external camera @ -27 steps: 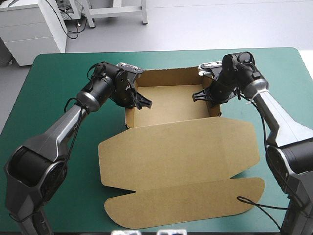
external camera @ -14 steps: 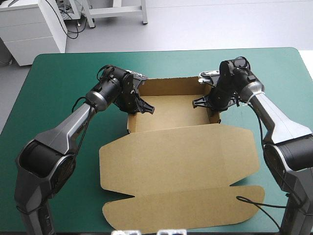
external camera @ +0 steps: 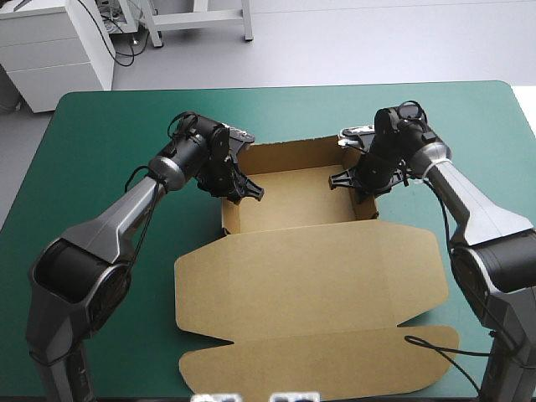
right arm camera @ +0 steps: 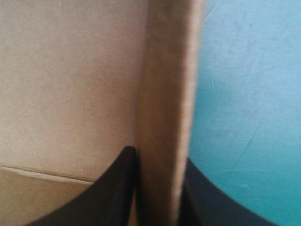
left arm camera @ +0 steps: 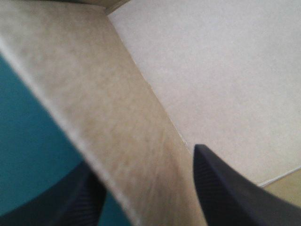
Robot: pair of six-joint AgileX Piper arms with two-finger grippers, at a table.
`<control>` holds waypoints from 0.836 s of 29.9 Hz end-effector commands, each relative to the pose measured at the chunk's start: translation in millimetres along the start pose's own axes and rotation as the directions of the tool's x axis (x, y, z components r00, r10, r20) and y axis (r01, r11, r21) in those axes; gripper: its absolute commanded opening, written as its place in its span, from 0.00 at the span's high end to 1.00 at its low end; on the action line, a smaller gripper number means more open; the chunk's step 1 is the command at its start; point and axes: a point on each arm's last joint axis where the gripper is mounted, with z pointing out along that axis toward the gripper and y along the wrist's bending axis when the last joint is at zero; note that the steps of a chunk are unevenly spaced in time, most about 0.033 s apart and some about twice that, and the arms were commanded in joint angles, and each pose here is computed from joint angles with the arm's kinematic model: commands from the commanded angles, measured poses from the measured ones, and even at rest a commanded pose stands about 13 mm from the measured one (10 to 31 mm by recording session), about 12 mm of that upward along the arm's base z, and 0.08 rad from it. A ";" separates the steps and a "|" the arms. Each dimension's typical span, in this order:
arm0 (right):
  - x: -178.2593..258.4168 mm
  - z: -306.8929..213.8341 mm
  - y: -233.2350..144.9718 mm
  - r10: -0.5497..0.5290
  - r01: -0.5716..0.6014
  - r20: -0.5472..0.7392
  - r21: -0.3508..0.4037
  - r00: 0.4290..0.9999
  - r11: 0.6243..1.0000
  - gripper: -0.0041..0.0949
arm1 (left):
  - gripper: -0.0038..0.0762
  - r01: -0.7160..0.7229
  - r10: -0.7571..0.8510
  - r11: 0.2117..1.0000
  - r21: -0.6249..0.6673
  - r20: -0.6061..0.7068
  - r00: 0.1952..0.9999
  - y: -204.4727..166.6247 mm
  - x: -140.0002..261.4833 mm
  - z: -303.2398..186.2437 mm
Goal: Fold the box
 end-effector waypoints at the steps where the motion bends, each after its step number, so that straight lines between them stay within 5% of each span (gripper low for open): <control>1: 3.1 -30.2 5.3 -0.023 0.024 0.067 -0.015 0.997 1.000 0.43 | 0.25 0.022 -0.021 1.000 -0.004 0.076 0.997 7.4 -0.6 -30.5; 5: 3.2 -30.2 5.5 -0.022 0.024 0.067 -0.017 0.997 1.000 0.18 | 0.24 0.022 -0.022 1.000 -0.004 0.070 0.997 7.6 -0.1 -30.4; 14: 2.6 -33.5 6.2 -0.045 0.046 0.080 -0.020 0.996 0.999 0.19 | 0.24 0.028 -0.030 0.999 0.017 0.085 0.996 6.0 1.1 -37.4; 25: 6.9 -102.2 8.7 -0.109 0.103 0.272 0.036 0.956 0.994 0.19 | 0.24 -0.022 0.010 0.999 0.033 0.310 0.951 6.3 16.3 -117.1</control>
